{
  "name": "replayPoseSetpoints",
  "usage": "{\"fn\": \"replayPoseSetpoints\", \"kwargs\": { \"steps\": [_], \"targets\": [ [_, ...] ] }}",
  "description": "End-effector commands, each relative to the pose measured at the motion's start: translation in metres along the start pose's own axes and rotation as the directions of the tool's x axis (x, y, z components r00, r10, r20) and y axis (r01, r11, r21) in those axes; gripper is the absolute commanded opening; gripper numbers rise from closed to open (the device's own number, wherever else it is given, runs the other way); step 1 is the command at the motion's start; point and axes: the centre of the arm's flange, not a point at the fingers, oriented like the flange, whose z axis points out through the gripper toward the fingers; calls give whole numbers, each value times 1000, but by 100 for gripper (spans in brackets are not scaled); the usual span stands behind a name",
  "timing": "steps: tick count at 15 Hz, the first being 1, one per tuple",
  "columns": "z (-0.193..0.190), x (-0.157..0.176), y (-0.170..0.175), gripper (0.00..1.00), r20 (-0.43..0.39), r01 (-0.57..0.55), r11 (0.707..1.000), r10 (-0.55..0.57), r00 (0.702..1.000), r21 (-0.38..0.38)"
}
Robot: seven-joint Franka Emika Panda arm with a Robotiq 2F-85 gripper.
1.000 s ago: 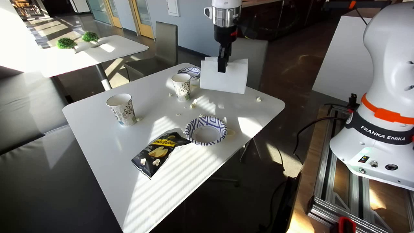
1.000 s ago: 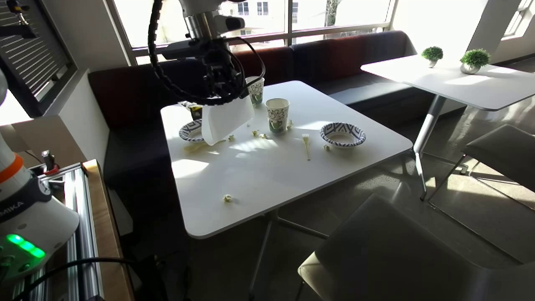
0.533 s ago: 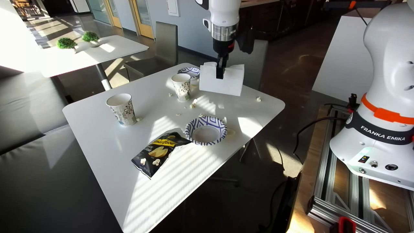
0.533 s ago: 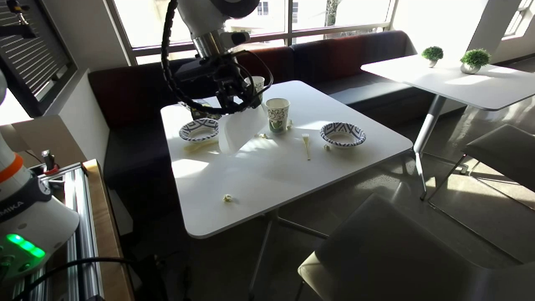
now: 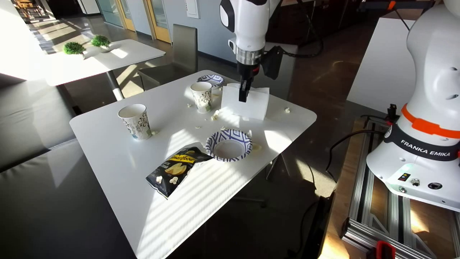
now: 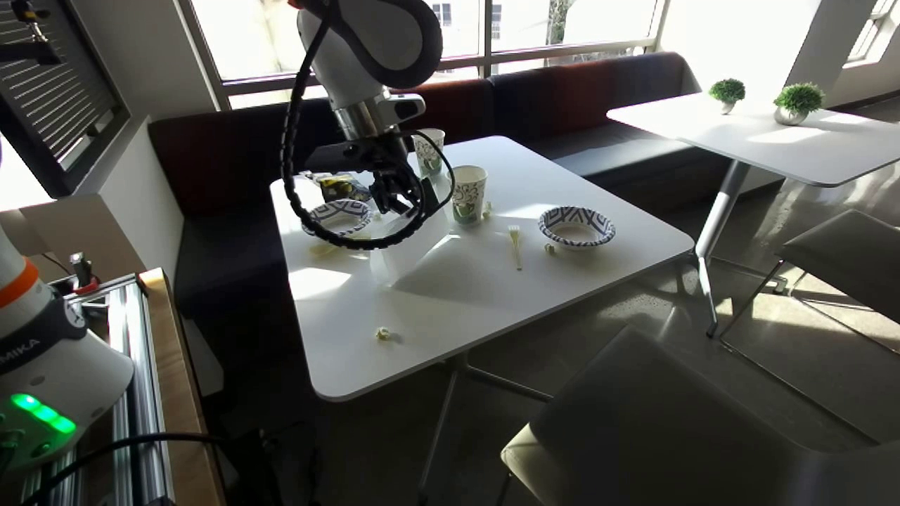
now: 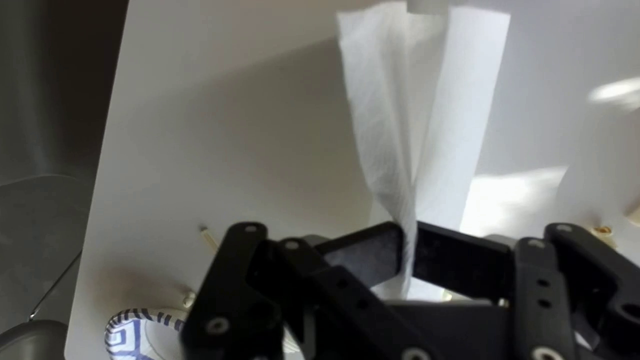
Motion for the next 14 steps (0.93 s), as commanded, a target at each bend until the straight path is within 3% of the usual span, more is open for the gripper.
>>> {"fn": "replayPoseSetpoints", "kwargs": {
  "steps": [1,2,3,10,13,14],
  "targets": [
    [20,-7,0,0,-5,2,1000,-2,1000,29],
    [22,-8,-1,25,5,13,999,-14,1000,31],
    [22,-8,-1,26,2,13,999,-13,1000,39],
    [-30,-8,16,77,-40,6,999,-4,999,44],
    [-69,-10,27,98,-50,-29,991,35,998,128],
    [-83,-12,30,100,-49,-41,984,50,998,172]
  ]
}}
